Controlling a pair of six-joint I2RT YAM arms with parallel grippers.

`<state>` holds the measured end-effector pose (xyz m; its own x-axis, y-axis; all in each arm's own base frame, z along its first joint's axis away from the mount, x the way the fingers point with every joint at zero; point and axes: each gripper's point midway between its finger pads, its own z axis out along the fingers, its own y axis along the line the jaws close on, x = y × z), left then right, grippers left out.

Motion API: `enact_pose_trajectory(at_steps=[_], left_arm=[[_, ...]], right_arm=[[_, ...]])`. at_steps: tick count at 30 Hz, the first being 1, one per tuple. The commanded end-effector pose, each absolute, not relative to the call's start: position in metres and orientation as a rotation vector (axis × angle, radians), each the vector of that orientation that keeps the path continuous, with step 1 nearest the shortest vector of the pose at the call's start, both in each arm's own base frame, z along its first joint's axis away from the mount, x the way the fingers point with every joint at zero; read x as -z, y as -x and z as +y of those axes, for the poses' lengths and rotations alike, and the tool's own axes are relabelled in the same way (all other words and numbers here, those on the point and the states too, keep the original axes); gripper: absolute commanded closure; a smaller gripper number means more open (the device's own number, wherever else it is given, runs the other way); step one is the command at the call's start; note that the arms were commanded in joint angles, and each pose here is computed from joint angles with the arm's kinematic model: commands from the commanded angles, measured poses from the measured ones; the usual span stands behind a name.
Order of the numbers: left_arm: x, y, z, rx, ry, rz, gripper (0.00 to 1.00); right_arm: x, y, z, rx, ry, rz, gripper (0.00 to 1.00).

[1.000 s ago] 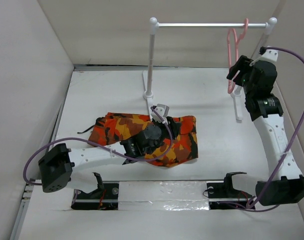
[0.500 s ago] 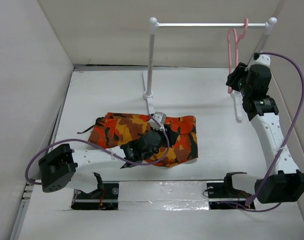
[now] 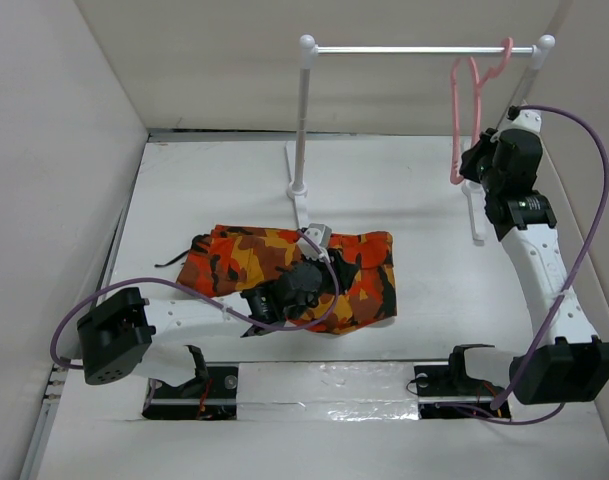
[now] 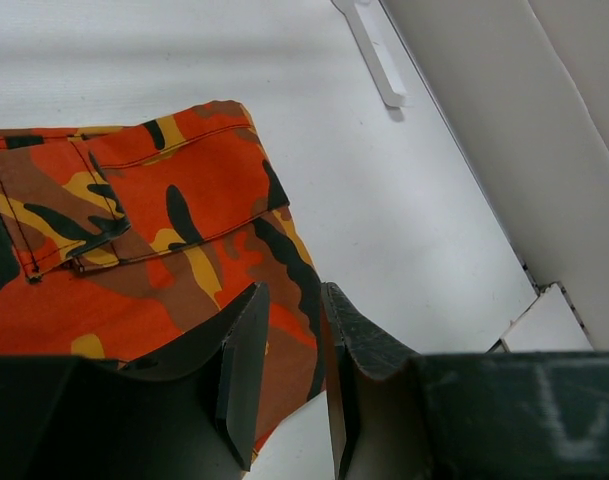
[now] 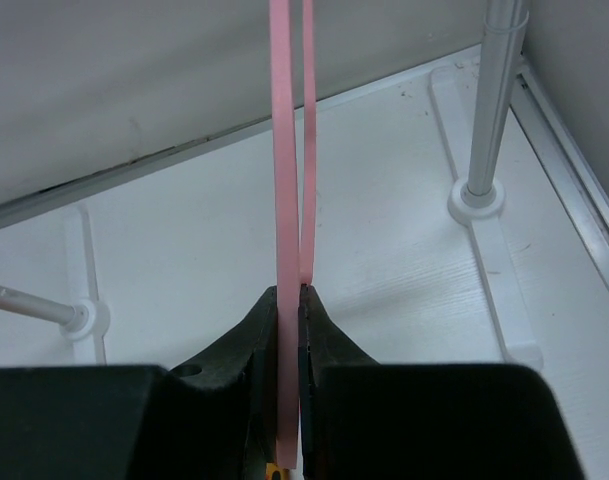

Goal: Place the trousers on the hanger
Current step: Pick up the hanger from the clothesline.

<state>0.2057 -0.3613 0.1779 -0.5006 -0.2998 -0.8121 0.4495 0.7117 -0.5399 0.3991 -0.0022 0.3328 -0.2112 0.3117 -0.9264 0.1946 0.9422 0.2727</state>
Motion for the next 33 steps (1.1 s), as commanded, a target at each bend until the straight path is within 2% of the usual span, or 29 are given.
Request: enact_pose_trajectory(at_steps=[1,4,9,13,17,23,29,33], left_arm=[[-0.194,-0.206,-0.363,0.962,-0.077,1.837,0.75],[-0.197,-0.207,-0.365,0.959,-0.078,1.833,0.74],[-0.211,-0.208,-0.368,0.968,-0.098,1.808,0.66],[-0.249,-0.209,-0.373,0.989,-0.121,1.745,0.64],[-0.296,-0.216,-0.373,1.027,-0.138,1.668,0.57],[-0.342,-0.23,-0.375,1.039,-0.157,1.586,0.53],[-0.35,-0.258,-0.395,1.009,-0.21,1.617,0.5],[-0.332,-0.303,-0.412,1.009,-0.266,1.713,0.48]], right_arm=[[-0.386,-0.397,-0.003,-0.139,-0.353,1.654,1.0],[-0.404,-0.391,-0.004,-0.138,-0.344,1.62,1.0],[-0.411,-0.375,-0.006,-0.133,-0.344,1.594,1.0],[-0.4,-0.364,-0.002,-0.149,-0.334,1.615,1.0],[-0.378,-0.35,0.006,-0.198,-0.318,1.643,1.0],[-0.339,-0.333,0.014,-0.2,-0.296,1.712,1.0],[-0.273,-0.32,0.054,-0.264,-0.227,1.855,1.0],[-0.217,-0.309,0.069,-0.221,-0.22,1.988,1.0]])
